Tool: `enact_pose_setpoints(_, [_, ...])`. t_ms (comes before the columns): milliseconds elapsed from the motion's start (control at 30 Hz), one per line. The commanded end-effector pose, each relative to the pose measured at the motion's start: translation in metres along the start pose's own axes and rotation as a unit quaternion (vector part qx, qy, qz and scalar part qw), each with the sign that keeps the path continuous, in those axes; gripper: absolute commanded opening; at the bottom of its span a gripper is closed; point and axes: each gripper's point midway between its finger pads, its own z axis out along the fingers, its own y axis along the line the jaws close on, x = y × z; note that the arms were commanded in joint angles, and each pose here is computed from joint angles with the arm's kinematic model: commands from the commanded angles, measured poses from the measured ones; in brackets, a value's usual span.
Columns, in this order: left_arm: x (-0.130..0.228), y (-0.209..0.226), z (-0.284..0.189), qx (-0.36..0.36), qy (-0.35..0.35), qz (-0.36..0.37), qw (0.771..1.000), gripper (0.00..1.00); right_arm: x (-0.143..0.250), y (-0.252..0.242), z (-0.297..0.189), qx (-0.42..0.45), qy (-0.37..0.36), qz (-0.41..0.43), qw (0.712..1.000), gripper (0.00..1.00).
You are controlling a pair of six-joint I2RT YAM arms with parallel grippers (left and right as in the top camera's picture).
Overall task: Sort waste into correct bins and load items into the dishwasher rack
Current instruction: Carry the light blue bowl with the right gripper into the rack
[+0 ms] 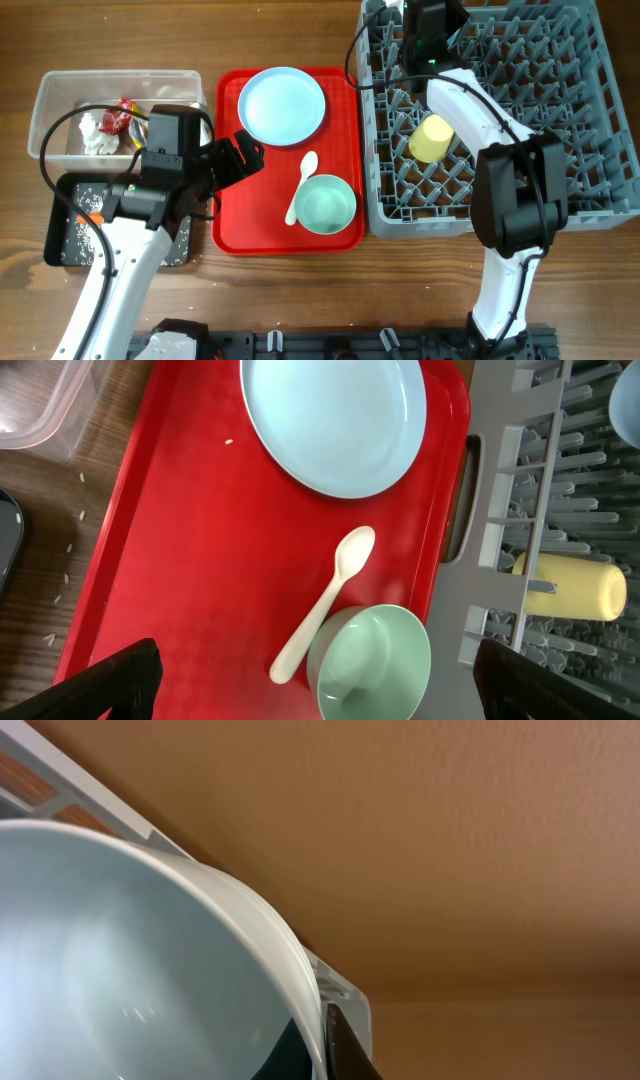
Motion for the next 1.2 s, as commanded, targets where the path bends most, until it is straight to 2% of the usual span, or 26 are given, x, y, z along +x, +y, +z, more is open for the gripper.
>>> enact_pose_setpoints(0, [-0.009, -0.006, -0.010, 0.009, -0.020, 0.006, 1.000, 1.00, 0.010, 0.005, 0.002, 0.012, 0.031, -0.018, 0.999, 0.04])
enact_pose_setpoints(167, [-0.009, -0.006, -0.010, 0.009, -0.019, 0.006, 1.000, 1.00, 0.020, 0.011, -0.001, 0.006, 0.055, -0.015, 0.998, 0.04])
enact_pose_setpoints(800, [-0.009, -0.006, -0.010, 0.009, -0.019, 0.006, 1.000, 1.00, 0.011, 0.000, 0.012, 0.007, 0.011, -0.039, 0.999, 0.04])
enact_pose_setpoints(1167, [-0.009, -0.006, -0.010, 0.009, -0.020, 0.006, 1.000, 1.00, 0.016, 0.023, 0.009, -0.033, 0.019, -0.029, 0.999, 0.04])
